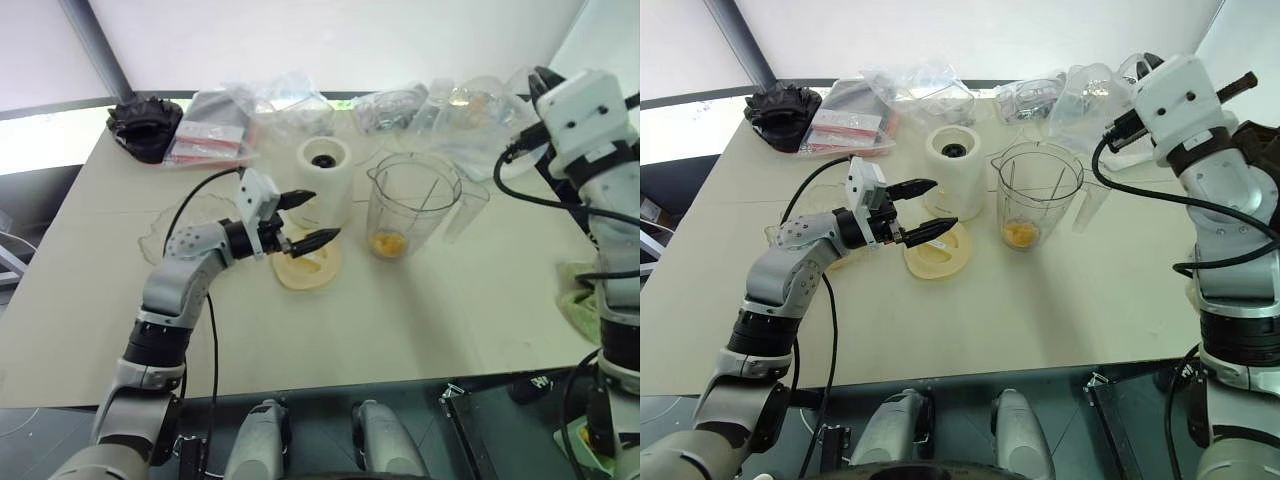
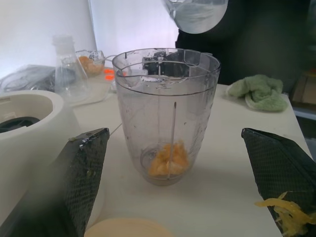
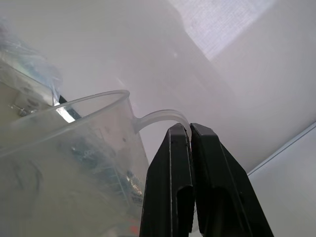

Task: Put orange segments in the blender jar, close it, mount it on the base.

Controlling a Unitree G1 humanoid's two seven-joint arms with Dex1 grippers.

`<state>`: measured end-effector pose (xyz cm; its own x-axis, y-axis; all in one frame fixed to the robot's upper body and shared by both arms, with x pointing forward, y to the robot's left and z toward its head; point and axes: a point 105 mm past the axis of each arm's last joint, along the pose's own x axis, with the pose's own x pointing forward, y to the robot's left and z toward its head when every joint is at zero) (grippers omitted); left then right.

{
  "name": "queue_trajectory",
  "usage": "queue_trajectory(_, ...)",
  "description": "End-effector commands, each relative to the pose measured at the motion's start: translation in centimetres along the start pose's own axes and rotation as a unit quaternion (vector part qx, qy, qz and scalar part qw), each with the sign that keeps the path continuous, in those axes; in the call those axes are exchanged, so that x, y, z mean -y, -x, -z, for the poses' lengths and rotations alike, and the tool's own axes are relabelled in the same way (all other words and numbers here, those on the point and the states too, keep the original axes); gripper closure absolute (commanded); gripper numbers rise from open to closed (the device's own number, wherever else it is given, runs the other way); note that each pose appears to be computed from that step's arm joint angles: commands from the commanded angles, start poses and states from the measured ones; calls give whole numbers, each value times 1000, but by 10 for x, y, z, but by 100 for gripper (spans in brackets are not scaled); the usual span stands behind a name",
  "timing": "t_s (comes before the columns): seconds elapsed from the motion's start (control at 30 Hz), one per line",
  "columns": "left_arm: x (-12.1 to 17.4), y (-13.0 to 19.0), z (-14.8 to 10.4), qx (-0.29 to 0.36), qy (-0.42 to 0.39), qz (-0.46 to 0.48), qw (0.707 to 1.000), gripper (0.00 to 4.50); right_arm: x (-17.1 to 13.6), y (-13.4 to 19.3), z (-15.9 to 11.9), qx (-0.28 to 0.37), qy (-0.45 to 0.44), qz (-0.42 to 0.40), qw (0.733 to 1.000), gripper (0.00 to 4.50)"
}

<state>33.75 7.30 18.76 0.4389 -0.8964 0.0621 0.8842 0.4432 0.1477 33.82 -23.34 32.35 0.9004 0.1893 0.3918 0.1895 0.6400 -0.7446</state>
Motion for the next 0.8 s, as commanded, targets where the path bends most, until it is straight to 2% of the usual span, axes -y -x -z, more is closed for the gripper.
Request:
queue_trajectory(0.03,0,-1,-13,14,-25,5,1000,0,14,3,-12,24,42,19,999,442)
queue_trajectory(0.6,1,1,-10,7,-26,6,1000,0,4,7,-9,28,109,-9,994,442)
queue_trajectory(0.8,1,1,-9,7,-26,5,1000,0,3,8,-5,23,98,-6,995,442)
